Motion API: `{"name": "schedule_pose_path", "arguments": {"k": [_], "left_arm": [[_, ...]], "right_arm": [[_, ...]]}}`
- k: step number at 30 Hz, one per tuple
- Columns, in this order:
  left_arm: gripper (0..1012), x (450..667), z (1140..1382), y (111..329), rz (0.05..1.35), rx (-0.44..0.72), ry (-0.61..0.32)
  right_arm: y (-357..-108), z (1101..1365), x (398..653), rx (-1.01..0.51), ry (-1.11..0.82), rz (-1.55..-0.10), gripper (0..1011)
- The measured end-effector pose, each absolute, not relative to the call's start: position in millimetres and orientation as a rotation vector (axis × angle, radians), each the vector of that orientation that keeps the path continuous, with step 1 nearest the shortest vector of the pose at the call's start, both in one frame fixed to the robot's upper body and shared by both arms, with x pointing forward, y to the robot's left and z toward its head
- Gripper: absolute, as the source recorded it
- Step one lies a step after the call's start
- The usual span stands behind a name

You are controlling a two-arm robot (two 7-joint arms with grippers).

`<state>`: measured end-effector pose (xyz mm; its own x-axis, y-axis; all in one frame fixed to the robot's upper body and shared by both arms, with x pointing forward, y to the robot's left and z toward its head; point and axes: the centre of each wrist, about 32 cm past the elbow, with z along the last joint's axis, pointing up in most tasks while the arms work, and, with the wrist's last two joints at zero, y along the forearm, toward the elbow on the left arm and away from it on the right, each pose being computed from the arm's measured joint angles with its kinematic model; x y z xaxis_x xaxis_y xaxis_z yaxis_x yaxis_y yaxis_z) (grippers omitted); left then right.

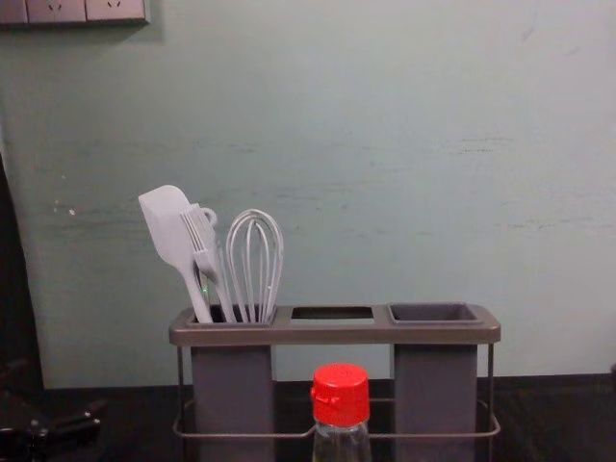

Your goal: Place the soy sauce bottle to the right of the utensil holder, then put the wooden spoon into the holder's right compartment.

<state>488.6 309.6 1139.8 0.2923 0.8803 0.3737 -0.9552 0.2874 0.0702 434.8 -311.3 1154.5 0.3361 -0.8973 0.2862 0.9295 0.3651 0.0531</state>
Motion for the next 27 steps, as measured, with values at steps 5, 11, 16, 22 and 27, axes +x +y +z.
{"name": "schedule_pose_path", "arguments": {"k": [5, 11, 16, 22, 27], "left_arm": [[1011, 489, 1140, 310, 1.248, 0.304, -0.285], [1012, 489, 1140, 310, 1.248, 0.304, -0.285], [1011, 489, 1140, 310, 1.248, 0.304, -0.285], [1012, 489, 1140, 310, 1.248, 0.304, -0.285], [1011, 489, 1140, 310, 1.248, 0.305, -0.285]], "right_arm": [[-315, 1154, 402, -0.055, -0.268, -1.138, 1002], [-315, 1159, 378, -0.006, -0.224, -0.962, 1002], [-305, 1165, 378, -0.007, -0.184, -0.802, 1002], [-287, 1174, 393, -0.039, -0.147, -0.648, 1002], [-274, 1179, 409, -0.067, -0.113, -0.573, 1002]]}}
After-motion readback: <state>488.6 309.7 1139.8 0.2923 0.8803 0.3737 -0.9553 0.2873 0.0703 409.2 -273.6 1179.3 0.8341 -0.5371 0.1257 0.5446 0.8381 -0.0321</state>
